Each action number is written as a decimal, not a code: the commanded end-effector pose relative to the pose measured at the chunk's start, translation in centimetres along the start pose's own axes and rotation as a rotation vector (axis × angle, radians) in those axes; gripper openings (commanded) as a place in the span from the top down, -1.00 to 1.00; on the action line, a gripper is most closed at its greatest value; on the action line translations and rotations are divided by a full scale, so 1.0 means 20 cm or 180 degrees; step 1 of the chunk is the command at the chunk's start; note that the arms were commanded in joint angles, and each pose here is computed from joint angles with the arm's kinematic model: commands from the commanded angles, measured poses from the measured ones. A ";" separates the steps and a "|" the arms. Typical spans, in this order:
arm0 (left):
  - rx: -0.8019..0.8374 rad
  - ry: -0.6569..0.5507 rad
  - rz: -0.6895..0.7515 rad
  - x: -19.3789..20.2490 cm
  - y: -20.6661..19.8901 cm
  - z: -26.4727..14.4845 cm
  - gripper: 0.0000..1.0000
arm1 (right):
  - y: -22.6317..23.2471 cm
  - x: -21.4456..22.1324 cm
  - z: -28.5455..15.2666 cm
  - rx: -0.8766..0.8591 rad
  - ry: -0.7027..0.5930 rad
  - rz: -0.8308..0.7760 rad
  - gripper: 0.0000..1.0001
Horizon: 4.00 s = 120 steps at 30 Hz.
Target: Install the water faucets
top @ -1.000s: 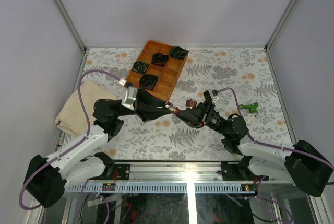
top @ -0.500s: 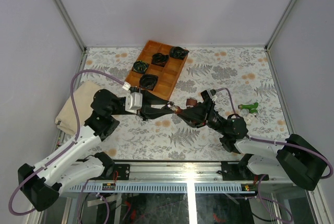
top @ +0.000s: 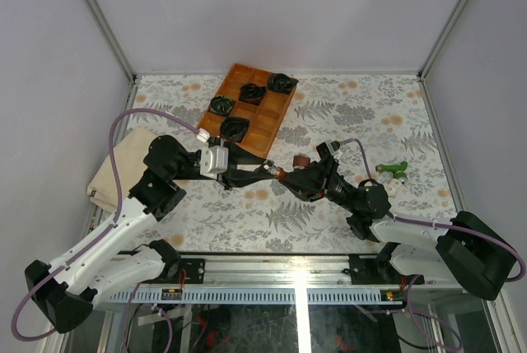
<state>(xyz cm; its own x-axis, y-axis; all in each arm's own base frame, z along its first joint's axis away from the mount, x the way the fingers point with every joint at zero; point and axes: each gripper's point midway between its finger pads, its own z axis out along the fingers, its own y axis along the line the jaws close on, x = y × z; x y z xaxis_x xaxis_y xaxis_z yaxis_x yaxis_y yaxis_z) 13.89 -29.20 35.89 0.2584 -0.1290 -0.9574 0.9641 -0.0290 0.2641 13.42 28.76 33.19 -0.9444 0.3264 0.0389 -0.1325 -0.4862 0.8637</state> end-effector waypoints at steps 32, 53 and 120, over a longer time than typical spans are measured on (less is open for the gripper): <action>0.0436 0.0267 0.0643 0.08 -0.10 -0.02 1.00 | 0.08 0.04 0.06 0.0006 0.0176 0.0890 1.00; 0.0407 0.0260 0.0757 0.03 -0.05 0.00 0.51 | 0.16 0.07 0.11 -0.0195 0.0336 0.1005 1.00; -0.1067 -0.1146 -0.0705 -0.01 0.07 -0.13 1.00 | 0.09 -0.09 0.08 0.0227 -0.0462 -0.0941 1.00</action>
<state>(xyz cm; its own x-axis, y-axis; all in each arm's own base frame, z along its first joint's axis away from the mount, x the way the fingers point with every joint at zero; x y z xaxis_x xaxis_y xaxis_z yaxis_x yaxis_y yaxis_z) 14.55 -27.79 33.43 0.0982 -0.3363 -0.9366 0.9871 0.1524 0.0487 16.52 29.33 31.61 -0.8460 0.5308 -0.0501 -0.2047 -0.2366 0.9498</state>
